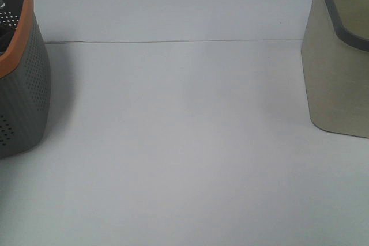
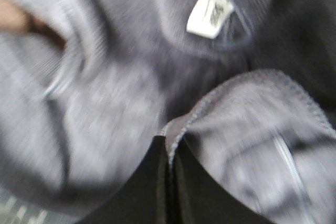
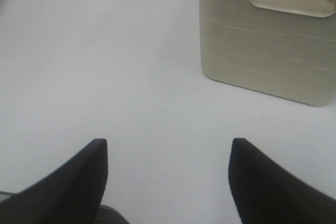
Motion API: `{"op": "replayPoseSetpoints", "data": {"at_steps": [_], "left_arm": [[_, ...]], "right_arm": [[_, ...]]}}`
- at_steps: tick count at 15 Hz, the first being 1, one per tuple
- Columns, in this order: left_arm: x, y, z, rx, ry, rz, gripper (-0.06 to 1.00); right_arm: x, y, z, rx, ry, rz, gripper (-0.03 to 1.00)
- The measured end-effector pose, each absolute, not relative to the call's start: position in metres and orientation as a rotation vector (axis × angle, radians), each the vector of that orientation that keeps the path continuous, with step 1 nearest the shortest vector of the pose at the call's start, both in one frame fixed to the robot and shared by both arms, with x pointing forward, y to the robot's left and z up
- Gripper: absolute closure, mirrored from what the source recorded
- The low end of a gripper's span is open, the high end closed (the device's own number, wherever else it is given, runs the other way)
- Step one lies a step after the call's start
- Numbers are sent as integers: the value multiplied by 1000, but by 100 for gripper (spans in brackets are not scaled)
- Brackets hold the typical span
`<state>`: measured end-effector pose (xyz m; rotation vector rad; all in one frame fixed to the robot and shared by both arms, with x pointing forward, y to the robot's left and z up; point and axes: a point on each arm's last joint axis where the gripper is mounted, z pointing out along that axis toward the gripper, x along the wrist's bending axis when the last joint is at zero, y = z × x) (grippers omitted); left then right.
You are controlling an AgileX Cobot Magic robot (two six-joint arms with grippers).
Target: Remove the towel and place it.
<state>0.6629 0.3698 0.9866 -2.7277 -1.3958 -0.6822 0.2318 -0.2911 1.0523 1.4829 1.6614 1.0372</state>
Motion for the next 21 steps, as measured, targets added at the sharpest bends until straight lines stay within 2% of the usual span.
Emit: {"op": "replayPoseSetpoints", "data": {"at_steps": [6, 11, 14, 16, 21], "left_arm": [[592, 350, 1119, -2774, -1603, -871, 94], [535, 339, 1176, -2835, -1576, -942, 94], [523, 329, 1211, -2923, -1600, -1027, 94], [517, 316, 1248, -3046, -1634, -1184, 94], [505, 297, 1288, -3277, -1590, -1358, 94]], "right_arm": [[232, -291, 1052, 1483, 1661, 1037, 31], [232, -291, 1052, 1483, 1661, 1037, 31], [232, -291, 1052, 1483, 1661, 1037, 31], [232, -291, 1052, 1483, 1661, 1037, 31], [232, -288, 1055, 1476, 1657, 1099, 31]]}}
